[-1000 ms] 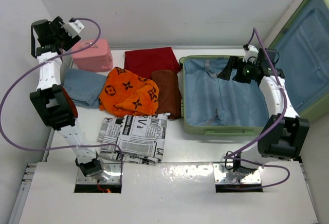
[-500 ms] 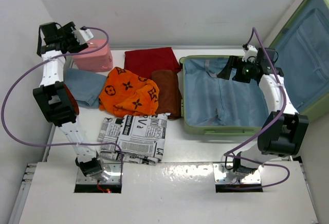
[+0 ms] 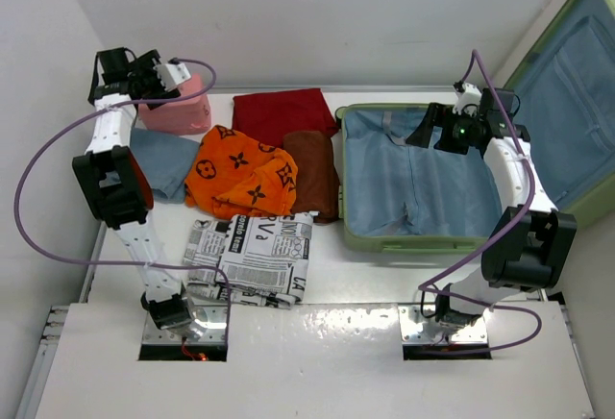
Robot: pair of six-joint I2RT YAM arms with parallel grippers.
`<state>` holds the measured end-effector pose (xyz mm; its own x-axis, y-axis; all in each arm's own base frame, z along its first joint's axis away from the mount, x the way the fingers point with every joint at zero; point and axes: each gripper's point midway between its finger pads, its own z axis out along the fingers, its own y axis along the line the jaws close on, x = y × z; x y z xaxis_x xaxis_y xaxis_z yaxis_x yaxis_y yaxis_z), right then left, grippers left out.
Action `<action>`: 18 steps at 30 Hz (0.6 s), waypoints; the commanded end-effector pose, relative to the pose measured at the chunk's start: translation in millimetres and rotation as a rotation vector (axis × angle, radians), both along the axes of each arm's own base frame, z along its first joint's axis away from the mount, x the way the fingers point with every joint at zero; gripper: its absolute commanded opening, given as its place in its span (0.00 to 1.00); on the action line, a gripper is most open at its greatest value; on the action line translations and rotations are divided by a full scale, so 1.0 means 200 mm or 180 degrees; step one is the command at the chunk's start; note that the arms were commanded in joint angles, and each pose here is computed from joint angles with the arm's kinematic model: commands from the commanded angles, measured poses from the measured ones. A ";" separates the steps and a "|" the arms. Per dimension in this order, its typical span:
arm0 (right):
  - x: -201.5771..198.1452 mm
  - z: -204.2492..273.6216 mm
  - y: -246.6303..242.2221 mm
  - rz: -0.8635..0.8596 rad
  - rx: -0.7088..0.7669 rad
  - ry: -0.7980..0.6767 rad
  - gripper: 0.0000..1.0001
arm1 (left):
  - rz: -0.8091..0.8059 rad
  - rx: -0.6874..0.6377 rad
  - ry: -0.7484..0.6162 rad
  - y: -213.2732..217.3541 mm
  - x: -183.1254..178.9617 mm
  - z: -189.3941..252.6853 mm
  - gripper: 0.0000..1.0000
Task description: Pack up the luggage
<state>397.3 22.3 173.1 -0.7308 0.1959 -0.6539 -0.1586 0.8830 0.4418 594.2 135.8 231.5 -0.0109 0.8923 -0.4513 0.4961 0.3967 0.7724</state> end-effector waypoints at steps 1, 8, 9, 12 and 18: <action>0.06 0.08 0.00 -0.0002 -0.0041 -0.0167 0.99 | -0.0099 0.0046 -0.0035 -0.03 0.07 -0.02 0.80; 0.05 0.07 -0.01 -0.0009 -0.0089 -0.0162 0.99 | 0.0094 0.0129 -0.0167 0.04 0.18 -0.04 0.77; 0.06 0.07 -0.01 -0.0006 -0.0073 -0.0162 0.99 | 0.0101 0.0167 -0.0242 0.03 0.22 -0.03 0.77; 0.06 0.06 -0.01 -0.0014 -0.0067 -0.0145 0.99 | 0.0139 0.0226 -0.0347 0.02 0.25 -0.01 0.73; 0.07 0.05 -0.01 -0.0006 -0.0070 -0.0148 0.99 | 0.0180 0.0356 -0.0420 0.02 0.31 -0.07 0.60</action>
<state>398.5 19.6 168.5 -0.7359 0.1971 -0.6477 -0.1444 0.8890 0.4346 642.8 142.5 199.8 -0.0454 0.9224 -0.3835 0.4297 0.3646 0.8261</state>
